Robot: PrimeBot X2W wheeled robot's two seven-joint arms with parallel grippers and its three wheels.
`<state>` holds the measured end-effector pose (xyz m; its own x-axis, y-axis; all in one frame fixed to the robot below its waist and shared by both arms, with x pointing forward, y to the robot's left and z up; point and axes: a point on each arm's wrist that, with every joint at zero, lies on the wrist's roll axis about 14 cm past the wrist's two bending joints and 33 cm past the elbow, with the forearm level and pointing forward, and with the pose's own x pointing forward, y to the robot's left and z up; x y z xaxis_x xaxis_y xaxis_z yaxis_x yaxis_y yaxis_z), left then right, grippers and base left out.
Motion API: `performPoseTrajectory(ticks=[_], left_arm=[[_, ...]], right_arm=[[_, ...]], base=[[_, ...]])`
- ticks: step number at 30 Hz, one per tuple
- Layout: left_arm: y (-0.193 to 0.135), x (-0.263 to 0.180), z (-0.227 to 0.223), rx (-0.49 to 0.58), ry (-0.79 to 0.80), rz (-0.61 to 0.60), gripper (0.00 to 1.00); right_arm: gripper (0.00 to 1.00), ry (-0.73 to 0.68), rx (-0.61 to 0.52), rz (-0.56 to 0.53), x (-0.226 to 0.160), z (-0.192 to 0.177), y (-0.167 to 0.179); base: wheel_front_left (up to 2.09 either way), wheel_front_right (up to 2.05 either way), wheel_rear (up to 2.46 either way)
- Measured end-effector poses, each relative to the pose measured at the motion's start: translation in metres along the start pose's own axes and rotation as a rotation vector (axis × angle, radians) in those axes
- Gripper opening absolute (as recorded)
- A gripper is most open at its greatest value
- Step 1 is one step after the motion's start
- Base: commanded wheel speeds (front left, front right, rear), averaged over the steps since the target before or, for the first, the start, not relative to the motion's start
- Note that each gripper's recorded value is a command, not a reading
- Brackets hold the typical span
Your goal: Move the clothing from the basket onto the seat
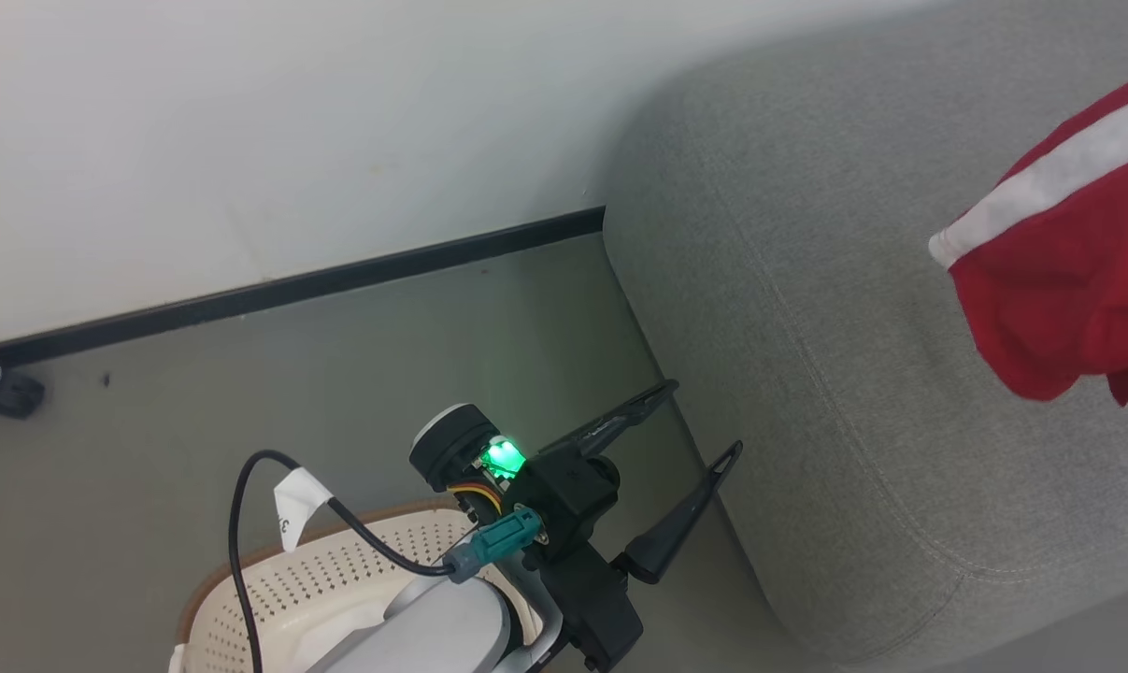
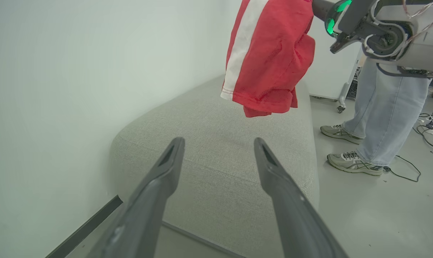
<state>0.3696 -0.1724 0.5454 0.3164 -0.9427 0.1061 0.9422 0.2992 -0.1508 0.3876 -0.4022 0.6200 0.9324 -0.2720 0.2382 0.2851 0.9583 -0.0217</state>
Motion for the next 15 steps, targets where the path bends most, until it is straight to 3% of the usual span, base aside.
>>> performPoseTrajectory(ticks=[6,15], left_arm=[[0.017,-0.004,-0.015,0.0,0.021,0.003,1.0],[0.036,0.005,-0.019,-0.008,-0.009,-0.022,1.0]], right_arm=[[0.0,-0.018,-0.026,-0.023,0.038,0.003,-0.01],[0.0,0.033,-0.039,-0.124,0.079,-0.028,-0.036]], base=[[0.0,0.0,0.0],[0.0,0.0,0.0]])
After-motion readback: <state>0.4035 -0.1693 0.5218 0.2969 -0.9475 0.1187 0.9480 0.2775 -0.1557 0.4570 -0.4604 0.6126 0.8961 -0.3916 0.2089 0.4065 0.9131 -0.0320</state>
